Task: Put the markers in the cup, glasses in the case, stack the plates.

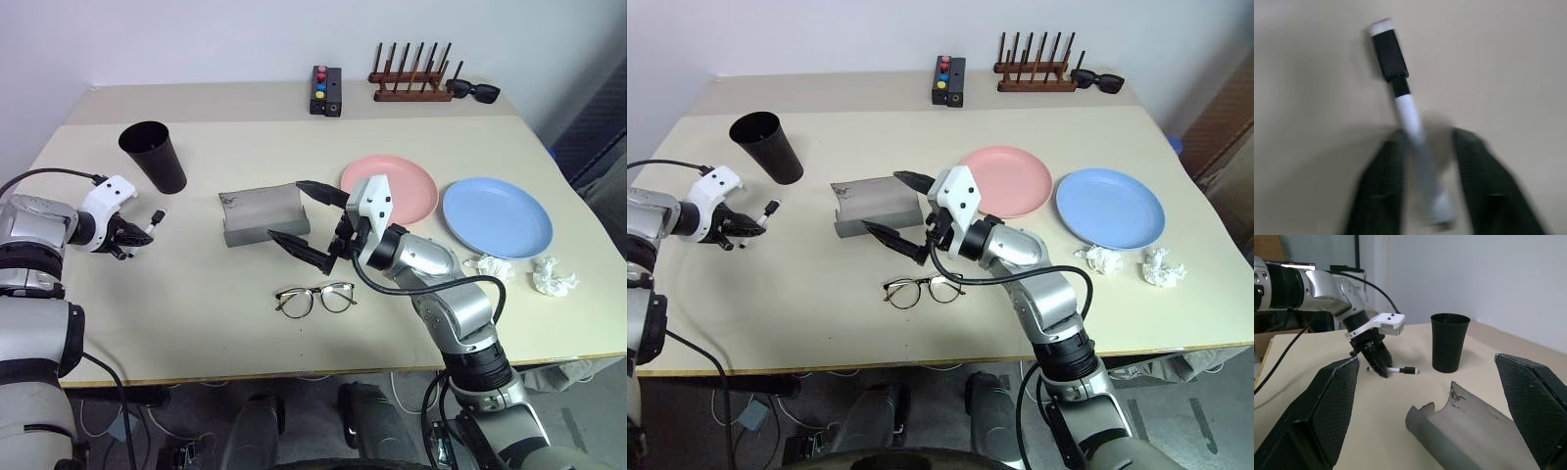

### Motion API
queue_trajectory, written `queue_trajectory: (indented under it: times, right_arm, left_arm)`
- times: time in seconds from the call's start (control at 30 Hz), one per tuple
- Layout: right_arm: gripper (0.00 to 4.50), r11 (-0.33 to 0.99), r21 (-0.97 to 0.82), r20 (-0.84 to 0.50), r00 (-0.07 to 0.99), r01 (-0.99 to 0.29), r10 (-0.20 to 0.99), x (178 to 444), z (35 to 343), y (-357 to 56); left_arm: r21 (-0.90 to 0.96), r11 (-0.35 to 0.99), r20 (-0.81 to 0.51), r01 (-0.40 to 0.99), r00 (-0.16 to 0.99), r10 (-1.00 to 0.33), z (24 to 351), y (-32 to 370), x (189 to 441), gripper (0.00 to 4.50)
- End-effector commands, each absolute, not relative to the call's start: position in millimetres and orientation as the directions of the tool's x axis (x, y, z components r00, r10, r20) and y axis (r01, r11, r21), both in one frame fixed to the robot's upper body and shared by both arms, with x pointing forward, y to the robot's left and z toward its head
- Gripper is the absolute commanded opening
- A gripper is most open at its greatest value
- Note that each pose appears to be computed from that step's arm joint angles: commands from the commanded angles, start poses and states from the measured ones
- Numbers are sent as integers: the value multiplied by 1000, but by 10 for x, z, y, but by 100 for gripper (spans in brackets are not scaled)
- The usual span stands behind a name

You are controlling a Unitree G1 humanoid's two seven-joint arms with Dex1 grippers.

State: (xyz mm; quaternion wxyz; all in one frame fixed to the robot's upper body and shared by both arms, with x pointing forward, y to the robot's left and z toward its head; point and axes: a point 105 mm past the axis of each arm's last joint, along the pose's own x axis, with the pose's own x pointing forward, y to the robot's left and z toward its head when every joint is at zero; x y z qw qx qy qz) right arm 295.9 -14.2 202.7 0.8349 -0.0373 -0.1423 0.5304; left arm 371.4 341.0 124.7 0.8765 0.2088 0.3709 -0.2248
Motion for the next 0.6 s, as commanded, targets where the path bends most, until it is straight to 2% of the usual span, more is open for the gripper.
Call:
queue_trajectory:
  times: [0.03,0.13,0.3,0.43,0.47,0.53,0.6]
  right_arm:
    - [450,425,-251,242,369,-869,897,2875,2174,-136]
    - [450,422,-250,241,366,-871,899,2873,2172,-132]
    - [450,421,-255,242,364,-870,899,2897,2182,-125]
    - [450,446,-267,264,381,-854,886,2957,2255,-144]
    - [450,459,-271,273,390,-846,879,2984,2281,-145]
    - [450,472,-277,283,398,-837,872,3016,2307,-140]
    - [450,472,-279,285,397,-837,872,3023,2307,-131]
  left_arm:
    - [197,817,-758,542,613,-224,1176,3448,3678,6]
    - [234,778,-729,583,635,-257,1235,3400,3705,6]
    - [184,665,-480,724,657,-582,1707,2908,3737,6]
    - [196,695,-205,692,722,-661,2125,2691,3731,6]
    - [213,715,-64,666,739,-670,2304,2614,3743,6]
    - [196,766,152,612,753,-640,2589,2526,3739,6]
    - [147,821,290,552,769,-570,2779,2518,3763,6]
